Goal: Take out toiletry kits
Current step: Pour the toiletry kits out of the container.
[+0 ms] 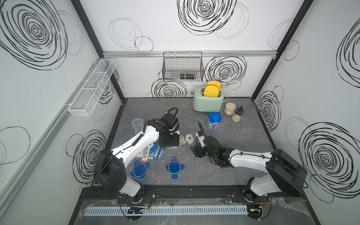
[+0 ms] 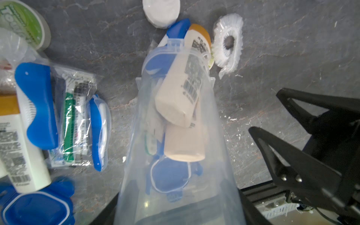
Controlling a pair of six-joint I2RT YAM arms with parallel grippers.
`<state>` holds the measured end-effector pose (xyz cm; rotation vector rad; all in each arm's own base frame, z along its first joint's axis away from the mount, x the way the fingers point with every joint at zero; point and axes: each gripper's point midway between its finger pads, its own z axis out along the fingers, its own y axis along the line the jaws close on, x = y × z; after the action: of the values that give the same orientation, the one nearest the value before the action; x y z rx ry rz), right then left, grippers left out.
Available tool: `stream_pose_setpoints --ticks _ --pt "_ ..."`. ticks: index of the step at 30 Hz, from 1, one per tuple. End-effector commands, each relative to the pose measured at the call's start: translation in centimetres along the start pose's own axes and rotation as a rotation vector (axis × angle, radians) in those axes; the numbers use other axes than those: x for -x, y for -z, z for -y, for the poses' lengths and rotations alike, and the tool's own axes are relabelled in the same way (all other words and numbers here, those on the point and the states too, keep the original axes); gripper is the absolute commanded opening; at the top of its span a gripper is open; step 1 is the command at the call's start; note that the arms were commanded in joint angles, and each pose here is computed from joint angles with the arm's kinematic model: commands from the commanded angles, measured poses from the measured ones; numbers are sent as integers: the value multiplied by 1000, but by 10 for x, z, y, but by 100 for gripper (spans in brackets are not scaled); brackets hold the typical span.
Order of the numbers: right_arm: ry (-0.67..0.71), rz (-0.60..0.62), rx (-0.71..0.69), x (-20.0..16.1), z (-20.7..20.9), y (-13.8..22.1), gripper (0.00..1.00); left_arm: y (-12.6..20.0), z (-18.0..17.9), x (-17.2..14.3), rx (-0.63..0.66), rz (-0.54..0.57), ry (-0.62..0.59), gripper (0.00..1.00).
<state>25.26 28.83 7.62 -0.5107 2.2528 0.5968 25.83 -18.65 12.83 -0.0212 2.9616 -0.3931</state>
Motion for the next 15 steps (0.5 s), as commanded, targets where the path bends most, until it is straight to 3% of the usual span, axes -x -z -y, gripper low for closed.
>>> stream_pose_setpoints --ticks 1,7,15 --pt "0 15 -10 3 3 2 73 -2 13 27 -48 129 0 7" --pt "-2 22 -28 4 6 2 73 1 15 33 -61 180 -13 8" --pt "-5 15 -14 4 4 1 73 7 7 -14 -37 97 -31 10"
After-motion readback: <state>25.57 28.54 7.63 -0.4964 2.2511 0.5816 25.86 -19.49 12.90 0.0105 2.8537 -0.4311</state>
